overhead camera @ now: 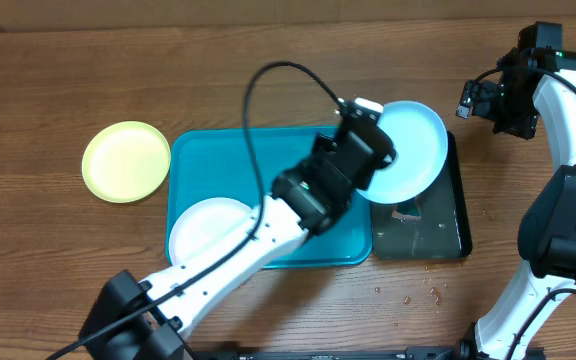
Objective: Clean dirty plates on tray and stack at the side
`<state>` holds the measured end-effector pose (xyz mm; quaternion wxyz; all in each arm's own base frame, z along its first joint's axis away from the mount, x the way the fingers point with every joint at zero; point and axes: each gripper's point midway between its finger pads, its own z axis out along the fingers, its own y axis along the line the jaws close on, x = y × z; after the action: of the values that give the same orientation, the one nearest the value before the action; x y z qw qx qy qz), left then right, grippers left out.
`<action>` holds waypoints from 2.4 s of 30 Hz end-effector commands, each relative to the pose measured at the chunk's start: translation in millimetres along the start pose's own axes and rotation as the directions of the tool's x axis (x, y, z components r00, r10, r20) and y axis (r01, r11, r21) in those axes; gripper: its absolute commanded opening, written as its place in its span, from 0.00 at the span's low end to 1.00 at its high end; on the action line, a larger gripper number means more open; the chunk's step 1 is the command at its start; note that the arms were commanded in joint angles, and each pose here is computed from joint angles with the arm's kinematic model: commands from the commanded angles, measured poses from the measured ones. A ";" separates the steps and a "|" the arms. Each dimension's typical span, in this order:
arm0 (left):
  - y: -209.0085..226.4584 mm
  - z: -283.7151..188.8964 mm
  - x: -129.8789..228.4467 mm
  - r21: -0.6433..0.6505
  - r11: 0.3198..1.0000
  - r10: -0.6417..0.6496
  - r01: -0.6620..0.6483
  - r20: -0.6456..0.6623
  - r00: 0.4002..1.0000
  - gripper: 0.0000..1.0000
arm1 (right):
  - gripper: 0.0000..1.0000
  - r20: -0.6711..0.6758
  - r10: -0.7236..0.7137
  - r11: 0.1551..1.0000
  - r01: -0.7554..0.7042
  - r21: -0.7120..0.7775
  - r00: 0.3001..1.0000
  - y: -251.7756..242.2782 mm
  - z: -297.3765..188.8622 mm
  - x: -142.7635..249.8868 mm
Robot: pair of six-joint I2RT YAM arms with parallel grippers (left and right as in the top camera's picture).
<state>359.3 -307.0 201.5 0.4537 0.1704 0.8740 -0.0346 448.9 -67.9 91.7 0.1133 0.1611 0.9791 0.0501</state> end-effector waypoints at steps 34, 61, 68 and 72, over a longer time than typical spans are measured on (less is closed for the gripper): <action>-45.4 -116.0 -67.8 -0.495 0.829 0.437 -0.260 0.282 0.854 0.04 | 1.00 0.023 0.001 1.000 -0.001 0.004 1.000 -0.5 -5.2 -6.3; 161.3 30.9 71.5 -0.075 0.690 -0.665 0.720 -0.456 0.591 0.04 | 1.00 0.023 0.001 1.000 -0.001 0.004 1.000 -0.5 -5.2 -6.3; 297.6 4.1 127.4 -0.361 0.527 -0.842 0.769 -0.345 0.415 0.04 | 1.00 0.023 0.001 1.000 -0.001 0.004 1.000 -0.5 -5.2 -6.3; 364.9 -27.1 167.5 -0.545 0.394 -0.919 0.740 -0.219 0.328 0.04 | 1.00 0.023 0.001 1.000 -0.001 0.004 1.000 -0.5 -5.2 -6.3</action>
<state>376.6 49.2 115.9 0.1427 -0.3664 0.9134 -0.1055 449.2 -68.0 91.8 0.1141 0.1611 0.9790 0.0503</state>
